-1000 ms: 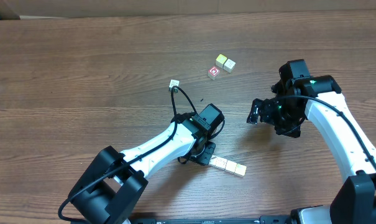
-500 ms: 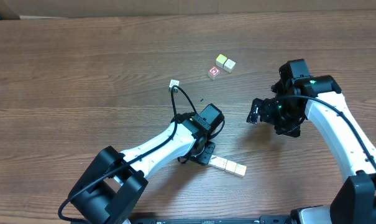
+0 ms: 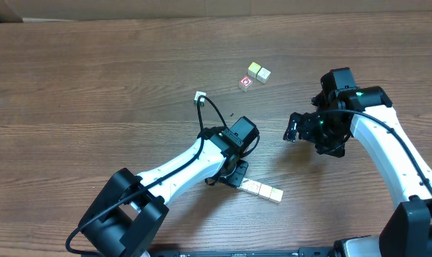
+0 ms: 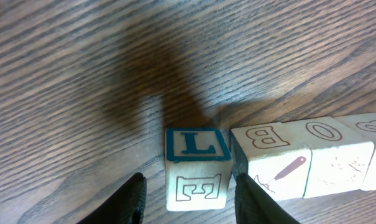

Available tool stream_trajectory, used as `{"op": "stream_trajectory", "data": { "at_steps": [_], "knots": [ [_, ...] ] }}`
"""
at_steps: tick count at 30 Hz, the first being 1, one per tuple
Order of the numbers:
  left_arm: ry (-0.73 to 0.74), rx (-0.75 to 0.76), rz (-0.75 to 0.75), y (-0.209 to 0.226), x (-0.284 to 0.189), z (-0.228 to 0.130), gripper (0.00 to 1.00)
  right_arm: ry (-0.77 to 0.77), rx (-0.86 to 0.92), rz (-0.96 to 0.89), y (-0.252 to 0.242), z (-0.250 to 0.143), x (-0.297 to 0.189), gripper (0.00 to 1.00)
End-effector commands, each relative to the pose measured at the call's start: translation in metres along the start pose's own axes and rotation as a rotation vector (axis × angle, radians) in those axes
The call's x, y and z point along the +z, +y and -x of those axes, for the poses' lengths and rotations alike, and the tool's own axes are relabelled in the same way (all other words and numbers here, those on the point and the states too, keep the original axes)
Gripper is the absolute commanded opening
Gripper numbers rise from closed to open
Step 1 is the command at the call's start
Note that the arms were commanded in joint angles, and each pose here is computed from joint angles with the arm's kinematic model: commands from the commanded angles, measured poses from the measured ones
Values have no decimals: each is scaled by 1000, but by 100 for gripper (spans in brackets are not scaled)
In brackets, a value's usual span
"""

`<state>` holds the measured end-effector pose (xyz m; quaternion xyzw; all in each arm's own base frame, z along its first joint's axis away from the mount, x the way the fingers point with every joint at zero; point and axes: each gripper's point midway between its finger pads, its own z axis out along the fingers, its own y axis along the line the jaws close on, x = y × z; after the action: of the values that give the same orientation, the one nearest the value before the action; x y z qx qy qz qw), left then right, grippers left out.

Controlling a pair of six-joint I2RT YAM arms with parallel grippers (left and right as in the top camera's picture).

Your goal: Flip 5 blocks

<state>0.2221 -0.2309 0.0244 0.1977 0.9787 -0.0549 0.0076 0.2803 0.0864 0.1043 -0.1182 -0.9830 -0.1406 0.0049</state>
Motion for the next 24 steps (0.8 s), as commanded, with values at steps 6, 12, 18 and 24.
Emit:
{"op": "stream_trajectory", "data": {
  "at_steps": [6, 12, 18, 24],
  "knots": [
    [-64, -4, -7, 0, -24, 20, 38, -22, -12, 11, 4, 6, -5, 100],
    [-74, -28, 14, 10, -31, 27, 28, -22, -12, 11, 4, 5, -5, 100],
    [-69, -78, 102, 40, -33, 27, 4, -22, -13, 11, 4, 6, -5, 100],
    [-59, -97, 107, 52, -31, 26, 4, -19, -18, 9, 4, 5, -5, 100]
  ]
}}
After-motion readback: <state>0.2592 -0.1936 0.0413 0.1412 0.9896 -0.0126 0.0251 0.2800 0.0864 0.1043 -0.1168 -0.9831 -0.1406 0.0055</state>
